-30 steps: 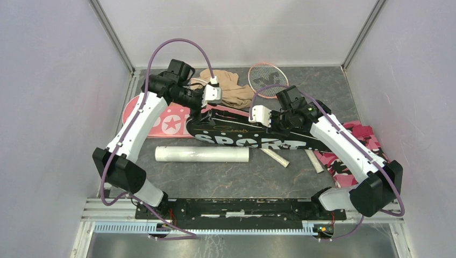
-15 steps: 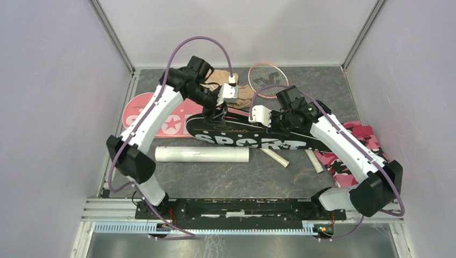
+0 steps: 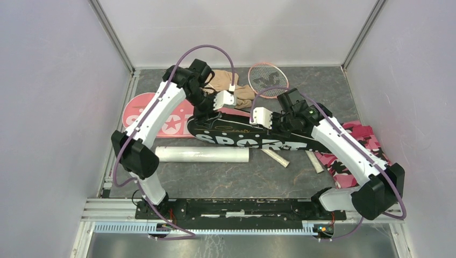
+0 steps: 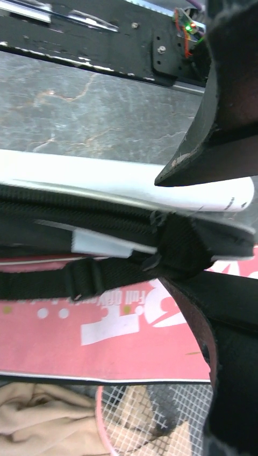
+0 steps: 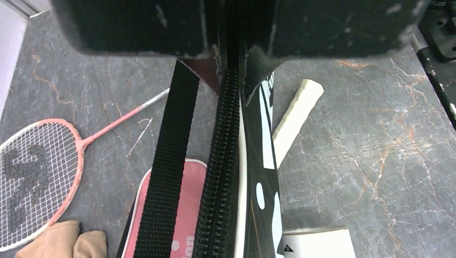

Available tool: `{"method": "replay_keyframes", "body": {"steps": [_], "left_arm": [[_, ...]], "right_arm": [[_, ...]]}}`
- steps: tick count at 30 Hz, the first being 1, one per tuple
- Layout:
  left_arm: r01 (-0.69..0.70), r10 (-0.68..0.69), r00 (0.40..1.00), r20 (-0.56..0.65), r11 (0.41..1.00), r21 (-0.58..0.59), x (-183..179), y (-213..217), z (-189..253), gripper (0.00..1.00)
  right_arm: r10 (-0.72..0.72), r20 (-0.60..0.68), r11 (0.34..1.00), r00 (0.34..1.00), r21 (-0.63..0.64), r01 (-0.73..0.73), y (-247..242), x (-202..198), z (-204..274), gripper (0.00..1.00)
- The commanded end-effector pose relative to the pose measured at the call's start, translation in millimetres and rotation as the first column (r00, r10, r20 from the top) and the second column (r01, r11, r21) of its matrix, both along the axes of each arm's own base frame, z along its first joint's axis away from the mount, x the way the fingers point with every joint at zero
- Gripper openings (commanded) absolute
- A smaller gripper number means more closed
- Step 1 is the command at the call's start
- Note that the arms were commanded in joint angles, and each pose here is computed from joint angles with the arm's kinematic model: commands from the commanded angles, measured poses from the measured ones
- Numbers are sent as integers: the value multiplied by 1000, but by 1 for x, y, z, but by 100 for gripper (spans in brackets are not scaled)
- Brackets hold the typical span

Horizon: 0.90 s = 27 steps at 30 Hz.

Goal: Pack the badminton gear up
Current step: Adjust the racket bag at the center of the board.

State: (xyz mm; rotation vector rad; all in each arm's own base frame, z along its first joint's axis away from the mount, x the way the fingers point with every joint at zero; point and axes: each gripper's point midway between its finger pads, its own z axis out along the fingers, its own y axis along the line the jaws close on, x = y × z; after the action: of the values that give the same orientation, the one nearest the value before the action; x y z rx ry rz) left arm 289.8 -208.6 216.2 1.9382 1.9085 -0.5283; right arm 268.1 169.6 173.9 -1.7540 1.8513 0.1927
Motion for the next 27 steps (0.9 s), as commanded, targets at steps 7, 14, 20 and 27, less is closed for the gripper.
{"method": "replay_keyframes", "body": {"steps": [7, 14, 20, 27], "left_arm": [[80, -78, 994, 81, 997, -24, -19, 15, 17, 48], [128, -109, 986, 124, 978, -162, -19, -9, 27, 38], [94, -98, 995, 4, 942, -323, -33, -35, 32, 57], [30, -55, 997, -60, 931, -364, -30, -46, 30, 46]], "right_arm": [[-25, 72, 997, 997, -64, 30, -21, 2, 4, 0], [-19, 76, 998, 997, -62, 24, -20, 3, 4, 0], [-15, 60, 998, 998, -65, 19, -19, 3, -1, 0], [-13, 61, 998, 998, -68, 17, -19, 4, 0, 0]]}}
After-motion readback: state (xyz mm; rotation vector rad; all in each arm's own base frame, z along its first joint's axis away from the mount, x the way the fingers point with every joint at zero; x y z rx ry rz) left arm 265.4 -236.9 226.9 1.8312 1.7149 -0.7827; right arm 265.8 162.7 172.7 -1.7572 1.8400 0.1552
